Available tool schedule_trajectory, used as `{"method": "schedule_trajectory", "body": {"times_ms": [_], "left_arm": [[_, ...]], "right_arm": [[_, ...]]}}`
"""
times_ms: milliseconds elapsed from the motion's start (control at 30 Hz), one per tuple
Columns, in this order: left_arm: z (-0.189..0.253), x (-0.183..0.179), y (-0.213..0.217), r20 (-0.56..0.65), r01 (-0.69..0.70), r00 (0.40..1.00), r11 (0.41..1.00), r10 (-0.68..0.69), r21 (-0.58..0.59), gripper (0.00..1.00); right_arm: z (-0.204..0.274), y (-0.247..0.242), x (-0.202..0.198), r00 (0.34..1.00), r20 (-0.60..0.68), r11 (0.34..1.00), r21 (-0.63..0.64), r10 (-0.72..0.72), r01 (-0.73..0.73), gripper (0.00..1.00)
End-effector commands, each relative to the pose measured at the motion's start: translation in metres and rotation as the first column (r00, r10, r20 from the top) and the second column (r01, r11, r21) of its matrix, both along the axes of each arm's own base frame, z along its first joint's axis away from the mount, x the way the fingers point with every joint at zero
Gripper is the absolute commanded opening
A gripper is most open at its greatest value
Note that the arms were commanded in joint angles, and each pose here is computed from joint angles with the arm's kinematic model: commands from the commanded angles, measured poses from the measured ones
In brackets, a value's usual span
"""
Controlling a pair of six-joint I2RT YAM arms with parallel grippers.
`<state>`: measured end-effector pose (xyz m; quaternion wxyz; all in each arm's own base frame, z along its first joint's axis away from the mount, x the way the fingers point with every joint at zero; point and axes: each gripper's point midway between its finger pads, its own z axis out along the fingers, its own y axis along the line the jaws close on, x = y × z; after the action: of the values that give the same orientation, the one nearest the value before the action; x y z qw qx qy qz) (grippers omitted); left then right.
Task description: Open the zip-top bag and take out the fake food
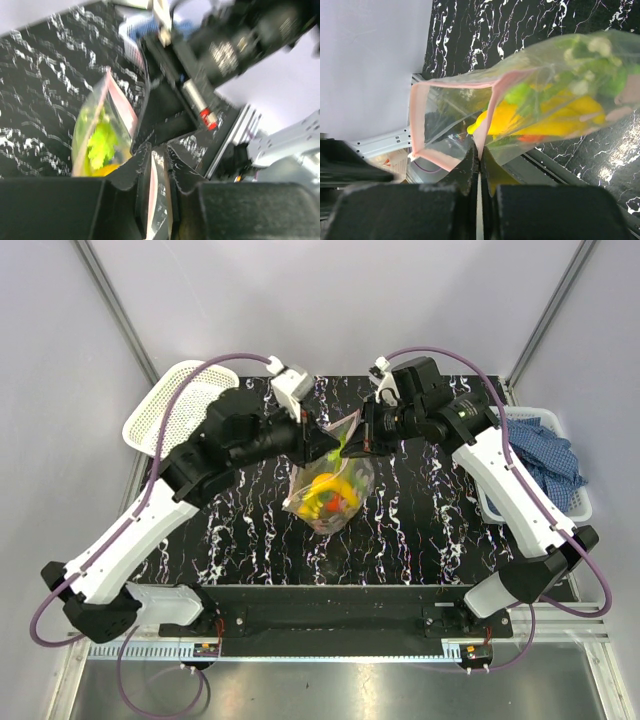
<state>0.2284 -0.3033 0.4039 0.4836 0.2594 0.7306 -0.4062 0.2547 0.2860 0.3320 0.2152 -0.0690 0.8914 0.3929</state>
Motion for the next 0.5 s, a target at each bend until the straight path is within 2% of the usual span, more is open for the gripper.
{"method": "schedule_trajectory", "body": {"times_ms": [0,267,433,467], "left_arm": [[-0.012,0.004,0.003,0.058,-0.036,0.998,0.993,0.03,0.115,0.13],[-0.058,0.009,0.007,-0.011,-0.023,1.0,0.955,0.028,0.296,0.13],[-0.067,0.006,0.001,-0.044,0.027,0.999,0.95,-0.014,0.311,0.15],[-0.071,0.005,0.001,-0.053,0.039,0.998,0.947,-0.023,0.318,0.18]], "right_arm": [[0.029,0.008,-0.004,0.997,0.063,0.997,0.066,0.041,-0.045,0.0],[0.028,0.008,-0.006,0.997,0.058,0.996,0.071,0.053,-0.057,0.0],[0.028,0.009,-0.008,0.996,0.06,0.995,0.076,0.065,-0.07,0.0],[0.028,0.009,-0.009,0.996,0.061,0.994,0.077,0.071,-0.075,0.0]]}}
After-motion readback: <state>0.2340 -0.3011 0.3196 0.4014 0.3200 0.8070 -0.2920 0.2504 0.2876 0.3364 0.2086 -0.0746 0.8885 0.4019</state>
